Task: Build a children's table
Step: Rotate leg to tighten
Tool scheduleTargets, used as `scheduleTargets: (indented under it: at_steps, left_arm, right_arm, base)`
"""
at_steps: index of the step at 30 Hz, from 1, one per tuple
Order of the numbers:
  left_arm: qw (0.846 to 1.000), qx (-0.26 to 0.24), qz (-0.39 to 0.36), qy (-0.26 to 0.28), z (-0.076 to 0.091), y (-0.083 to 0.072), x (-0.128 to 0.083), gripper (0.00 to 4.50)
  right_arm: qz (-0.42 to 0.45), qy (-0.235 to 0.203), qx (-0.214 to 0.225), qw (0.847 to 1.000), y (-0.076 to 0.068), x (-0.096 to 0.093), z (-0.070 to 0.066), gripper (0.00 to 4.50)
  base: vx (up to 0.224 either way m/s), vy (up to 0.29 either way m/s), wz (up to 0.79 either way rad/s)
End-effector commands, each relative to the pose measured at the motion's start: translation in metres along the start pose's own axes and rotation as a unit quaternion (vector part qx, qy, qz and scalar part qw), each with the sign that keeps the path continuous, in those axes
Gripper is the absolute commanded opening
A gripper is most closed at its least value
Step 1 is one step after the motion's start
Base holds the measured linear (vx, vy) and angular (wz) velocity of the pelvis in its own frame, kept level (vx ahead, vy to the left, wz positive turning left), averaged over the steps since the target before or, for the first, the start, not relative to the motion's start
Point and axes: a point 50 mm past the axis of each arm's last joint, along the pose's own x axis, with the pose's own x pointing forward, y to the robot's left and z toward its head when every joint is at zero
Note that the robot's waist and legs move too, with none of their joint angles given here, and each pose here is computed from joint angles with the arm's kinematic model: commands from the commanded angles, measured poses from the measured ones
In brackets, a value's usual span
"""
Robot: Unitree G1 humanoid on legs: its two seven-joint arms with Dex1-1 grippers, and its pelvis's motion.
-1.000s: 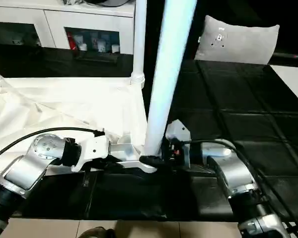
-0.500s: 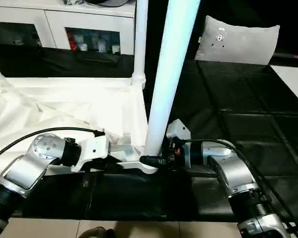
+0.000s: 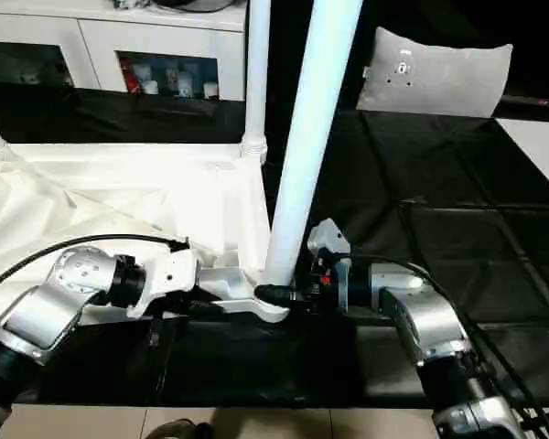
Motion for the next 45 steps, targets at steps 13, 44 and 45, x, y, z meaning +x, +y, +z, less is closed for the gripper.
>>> scheduleTargets:
  at_steps: [13,44,45]
  left_arm:
    - [0.967,-0.162,0.174,-0.088,0.046,0.012,0.048,0.0]
    - [0.98,-0.09,0.178,-0.011,0.023,0.029,0.028,0.0]
    - [0.983,-0.083,0.162,-0.008,0.021,0.028,0.027,0.0]
  right_arm:
    - [-0.275,-0.066,0.198,0.939,-0.002,0.055,-0.034,2.59]
    - [-0.212,-0.102,0.021,0.972,-0.006,-0.01,-0.008,4.47]
    - [-0.204,-0.097,0.005,0.974,-0.006,-0.016,-0.005,4.47]
  base:
    - [0.0,0.0,0.0]
    - [0.0,0.0,0.0]
    - [0.0,0.0,0.0]
